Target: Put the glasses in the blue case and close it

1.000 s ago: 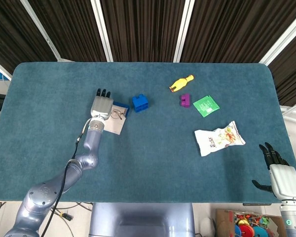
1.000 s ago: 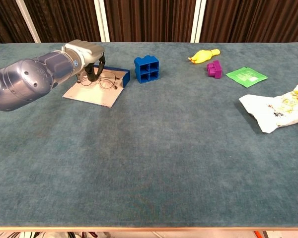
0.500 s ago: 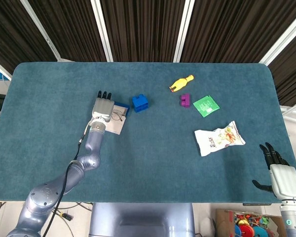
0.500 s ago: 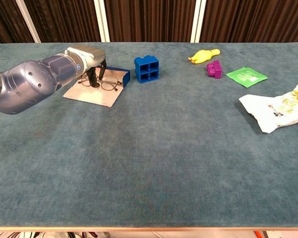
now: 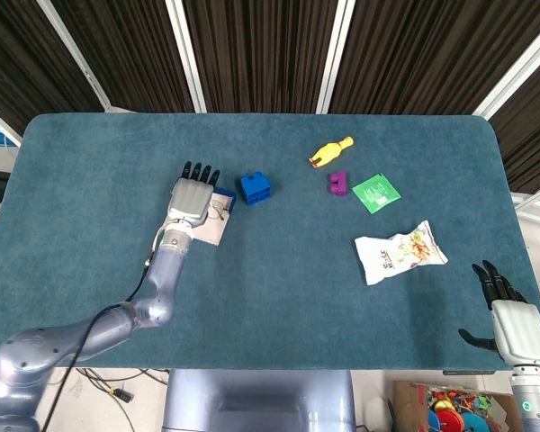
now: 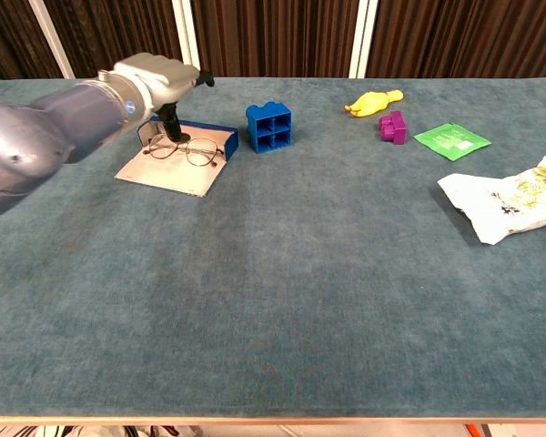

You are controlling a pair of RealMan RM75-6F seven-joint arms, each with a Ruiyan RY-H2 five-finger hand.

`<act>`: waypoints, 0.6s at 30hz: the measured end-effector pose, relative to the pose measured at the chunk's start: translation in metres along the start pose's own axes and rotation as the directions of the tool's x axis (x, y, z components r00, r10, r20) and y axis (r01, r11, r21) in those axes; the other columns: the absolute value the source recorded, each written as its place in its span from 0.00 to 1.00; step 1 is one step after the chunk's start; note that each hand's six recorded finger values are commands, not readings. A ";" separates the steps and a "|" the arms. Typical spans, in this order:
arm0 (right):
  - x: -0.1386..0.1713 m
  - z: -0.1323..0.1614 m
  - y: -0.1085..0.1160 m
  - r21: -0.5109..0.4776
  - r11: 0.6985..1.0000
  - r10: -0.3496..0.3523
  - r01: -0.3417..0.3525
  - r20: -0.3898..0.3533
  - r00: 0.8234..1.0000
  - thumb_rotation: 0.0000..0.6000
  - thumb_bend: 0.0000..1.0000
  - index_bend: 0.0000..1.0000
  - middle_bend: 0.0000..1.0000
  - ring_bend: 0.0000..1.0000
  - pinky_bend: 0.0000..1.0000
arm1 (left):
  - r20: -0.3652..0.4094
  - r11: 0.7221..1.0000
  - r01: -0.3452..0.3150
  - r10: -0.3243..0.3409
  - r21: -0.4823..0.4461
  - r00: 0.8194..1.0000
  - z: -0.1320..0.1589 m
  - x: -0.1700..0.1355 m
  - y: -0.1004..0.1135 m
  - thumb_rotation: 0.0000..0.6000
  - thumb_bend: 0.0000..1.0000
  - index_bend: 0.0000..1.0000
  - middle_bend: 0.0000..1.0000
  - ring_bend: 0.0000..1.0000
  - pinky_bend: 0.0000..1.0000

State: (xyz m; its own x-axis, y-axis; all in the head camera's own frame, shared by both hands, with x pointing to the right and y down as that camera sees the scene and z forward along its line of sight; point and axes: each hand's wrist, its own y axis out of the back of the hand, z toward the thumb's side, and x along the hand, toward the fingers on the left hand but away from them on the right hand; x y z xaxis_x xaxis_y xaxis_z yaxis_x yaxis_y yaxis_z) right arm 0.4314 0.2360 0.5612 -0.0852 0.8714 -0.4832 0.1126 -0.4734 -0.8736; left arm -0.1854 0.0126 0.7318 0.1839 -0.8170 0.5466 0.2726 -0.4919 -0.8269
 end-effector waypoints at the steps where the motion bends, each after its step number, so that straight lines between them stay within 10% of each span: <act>1: 0.000 0.000 0.000 -0.001 1.000 0.000 0.000 0.001 1.000 1.00 0.09 0.02 0.00 0.15 0.32 | 0.005 1.000 -0.006 0.006 -0.003 1.000 -0.004 -0.009 0.002 1.00 0.30 0.05 0.09 0.02 0.11; 8: -0.001 -0.001 -0.001 0.002 1.000 0.009 -0.009 0.007 1.000 1.00 0.10 0.02 0.00 0.15 0.32 | 0.014 0.996 0.010 -0.009 -0.084 1.000 -0.050 -0.050 -0.001 1.00 0.30 0.05 0.38 0.42 0.66; 18: -0.001 -0.001 -0.002 0.009 1.000 0.008 -0.008 0.011 1.000 1.00 0.10 0.02 0.00 0.15 0.32 | 0.076 0.956 0.169 -0.155 -0.239 0.985 -0.073 -0.068 -0.040 1.00 0.35 0.03 0.54 0.56 0.73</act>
State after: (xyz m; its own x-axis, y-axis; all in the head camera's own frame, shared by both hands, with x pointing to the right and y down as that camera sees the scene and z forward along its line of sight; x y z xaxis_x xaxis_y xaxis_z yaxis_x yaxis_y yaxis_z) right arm 0.4318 0.2356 0.5635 -0.0955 0.8662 -0.4904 0.1042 -0.4812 -0.8704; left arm -0.2776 0.0655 0.7177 0.2110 -0.7057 0.6764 0.0665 -0.6800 -0.7302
